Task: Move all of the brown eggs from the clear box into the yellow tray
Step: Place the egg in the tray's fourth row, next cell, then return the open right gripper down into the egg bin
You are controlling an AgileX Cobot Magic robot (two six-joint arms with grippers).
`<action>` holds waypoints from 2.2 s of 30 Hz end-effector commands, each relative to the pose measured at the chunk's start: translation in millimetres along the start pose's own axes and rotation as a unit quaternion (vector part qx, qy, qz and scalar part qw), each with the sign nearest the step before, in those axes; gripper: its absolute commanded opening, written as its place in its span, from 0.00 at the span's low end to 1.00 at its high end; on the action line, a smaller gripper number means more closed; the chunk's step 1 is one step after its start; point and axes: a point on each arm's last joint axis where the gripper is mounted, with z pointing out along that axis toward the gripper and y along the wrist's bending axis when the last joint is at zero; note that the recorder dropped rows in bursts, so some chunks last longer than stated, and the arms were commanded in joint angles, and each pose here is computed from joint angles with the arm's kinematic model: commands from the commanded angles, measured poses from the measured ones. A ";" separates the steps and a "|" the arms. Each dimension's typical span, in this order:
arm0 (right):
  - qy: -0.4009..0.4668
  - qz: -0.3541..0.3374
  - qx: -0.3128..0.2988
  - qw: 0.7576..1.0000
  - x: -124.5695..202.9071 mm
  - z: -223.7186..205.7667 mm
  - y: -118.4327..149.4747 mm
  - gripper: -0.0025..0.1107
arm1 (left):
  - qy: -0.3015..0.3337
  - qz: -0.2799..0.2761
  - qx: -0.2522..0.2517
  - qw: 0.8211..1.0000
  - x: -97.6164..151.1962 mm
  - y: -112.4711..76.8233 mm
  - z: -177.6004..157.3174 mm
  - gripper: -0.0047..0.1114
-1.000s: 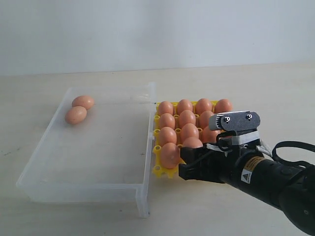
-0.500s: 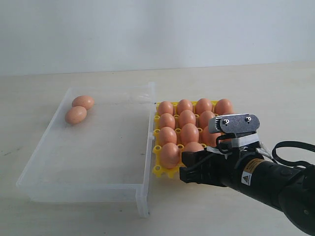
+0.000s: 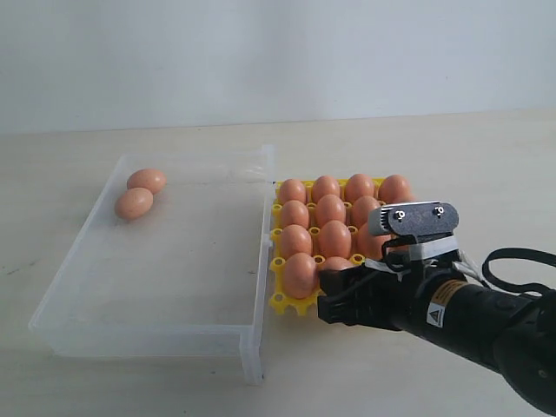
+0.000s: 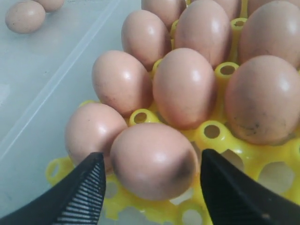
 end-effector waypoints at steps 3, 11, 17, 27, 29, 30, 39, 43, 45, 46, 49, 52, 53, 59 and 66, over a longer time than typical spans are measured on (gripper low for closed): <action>-0.042 -0.010 -0.011 0.999 -22.8 -14.3 6.4 0.54 | -0.008 -0.002 -0.001 1.000 -2.0 0.4 -0.9 0.04; -0.056 -0.005 0.008 0.998 -48.3 -35.6 10.5 0.52 | -0.008 -0.002 -0.001 1.000 -2.0 0.4 -0.9 0.04; 0.105 -0.080 0.011 0.991 -91.0 -44.7 38.8 0.51 | -0.008 -0.002 -0.001 1.000 -2.0 0.4 -0.9 0.04; 0.104 0.085 -0.106 0.985 -195.8 15.9 126.5 0.51 | -0.008 -0.002 -0.001 1.000 -2.0 0.4 -0.9 0.04; 0.108 0.119 -0.108 0.981 -200.4 46.3 132.4 0.51 | -0.008 -0.002 -0.001 1.000 -2.0 0.4 -0.9 0.04; 0.110 0.137 -0.108 0.979 -203.3 58.1 135.1 0.51 | -0.008 -0.002 -0.001 1.000 -2.0 0.4 -0.9 0.04; 0.185 0.292 -0.079 0.935 -183.2 169.5 144.0 0.51 | -0.008 -0.002 -0.001 1.000 -2.0 0.4 -0.9 0.04; 0.207 0.322 -0.075 0.921 -174.4 201.2 146.5 0.51 | -0.008 -0.002 -0.001 1.000 -2.0 0.4 -0.9 0.04; 0.210 0.333 -0.071 0.916 -170.5 212.0 147.3 0.51 | -0.008 -0.002 -0.001 1.000 -2.0 0.4 -0.9 0.04; 0.210 0.337 -0.068 0.915 -168.9 217.0 146.8 0.51 | -0.008 -0.002 -0.001 1.000 -2.0 0.4 -0.9 0.04; 0.207 0.346 -0.061 0.913 -164.9 227.9 145.1 0.51 | -0.008 -0.002 -0.001 1.000 -2.0 0.4 -0.9 0.04; 0.209 0.345 -0.059 0.913 -160.0 236.0 143.9 0.51 | -0.008 -0.004 -0.001 1.000 -2.0 0.4 -0.9 0.04; 0.213 0.348 -0.056 0.911 -157.7 238.0 143.5 0.51 | -0.008 -0.004 -0.001 1.000 -2.0 0.4 -0.9 0.04; 0.211 0.343 -0.051 0.914 -150.8 246.6 140.6 0.51 | -0.008 -0.003 -0.001 1.000 -2.0 0.4 -0.9 0.04; 0.198 0.345 -0.050 0.916 -143.5 255.9 136.6 0.51 | -0.008 -0.003 -0.001 1.000 -2.0 0.4 -0.9 0.04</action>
